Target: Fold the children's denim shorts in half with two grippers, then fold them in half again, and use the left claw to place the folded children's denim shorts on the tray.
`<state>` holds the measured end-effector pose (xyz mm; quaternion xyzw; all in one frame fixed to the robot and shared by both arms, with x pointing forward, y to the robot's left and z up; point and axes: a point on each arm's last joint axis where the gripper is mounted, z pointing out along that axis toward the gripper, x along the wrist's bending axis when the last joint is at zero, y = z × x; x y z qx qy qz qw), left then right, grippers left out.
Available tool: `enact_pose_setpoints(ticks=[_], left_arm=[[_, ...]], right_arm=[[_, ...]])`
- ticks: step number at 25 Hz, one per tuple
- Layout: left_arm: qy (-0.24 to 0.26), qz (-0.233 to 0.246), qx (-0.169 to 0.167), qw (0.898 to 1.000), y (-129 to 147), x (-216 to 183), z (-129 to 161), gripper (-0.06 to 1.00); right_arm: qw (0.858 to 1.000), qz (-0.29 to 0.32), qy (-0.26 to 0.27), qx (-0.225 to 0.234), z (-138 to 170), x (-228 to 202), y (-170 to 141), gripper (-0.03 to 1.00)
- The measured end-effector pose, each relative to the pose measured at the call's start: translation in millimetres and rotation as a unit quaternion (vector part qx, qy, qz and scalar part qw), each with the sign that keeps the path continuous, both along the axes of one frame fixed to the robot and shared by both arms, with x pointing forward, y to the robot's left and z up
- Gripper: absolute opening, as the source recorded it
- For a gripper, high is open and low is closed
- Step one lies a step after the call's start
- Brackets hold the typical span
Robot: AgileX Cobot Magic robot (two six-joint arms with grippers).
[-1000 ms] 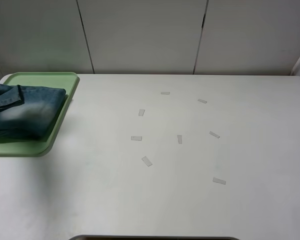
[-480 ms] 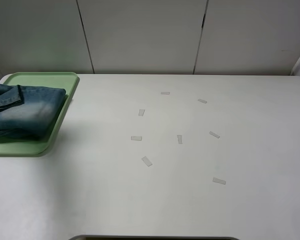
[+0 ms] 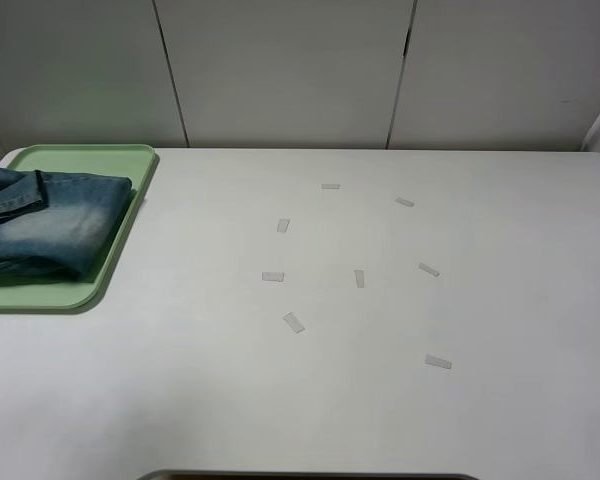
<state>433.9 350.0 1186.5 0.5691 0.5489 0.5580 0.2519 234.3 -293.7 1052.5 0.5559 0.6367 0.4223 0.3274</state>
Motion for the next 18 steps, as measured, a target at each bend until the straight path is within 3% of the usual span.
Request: enact_pose_setpoints(ticks=[3,7,14,16,18], left_arm=[[-0.048,-0.001,0.005,0.999,-8,-48,3,0.99],[-0.102,0.006,0.000,0.995,-20,-122,-16,0.99],[-0.110,0.021,-0.026,0.993,-26,-170,-46,0.99],[-0.100,0.027,-0.043,0.994,-29,-187,-61,0.99],[-0.075,0.026,-0.088,0.993,-34,-204,-80,0.99]], right_arm=[[1.000,0.000,0.000,0.000,0,0,0,0.69],[1.000,0.000,0.000,0.000,0,0,0,0.69],[1.000,0.000,0.000,0.000,0,0,0,0.69],[1.000,0.000,0.000,0.000,0,0,0,0.69],[1.000,0.000,0.000,0.000,0,0,0,0.69]])
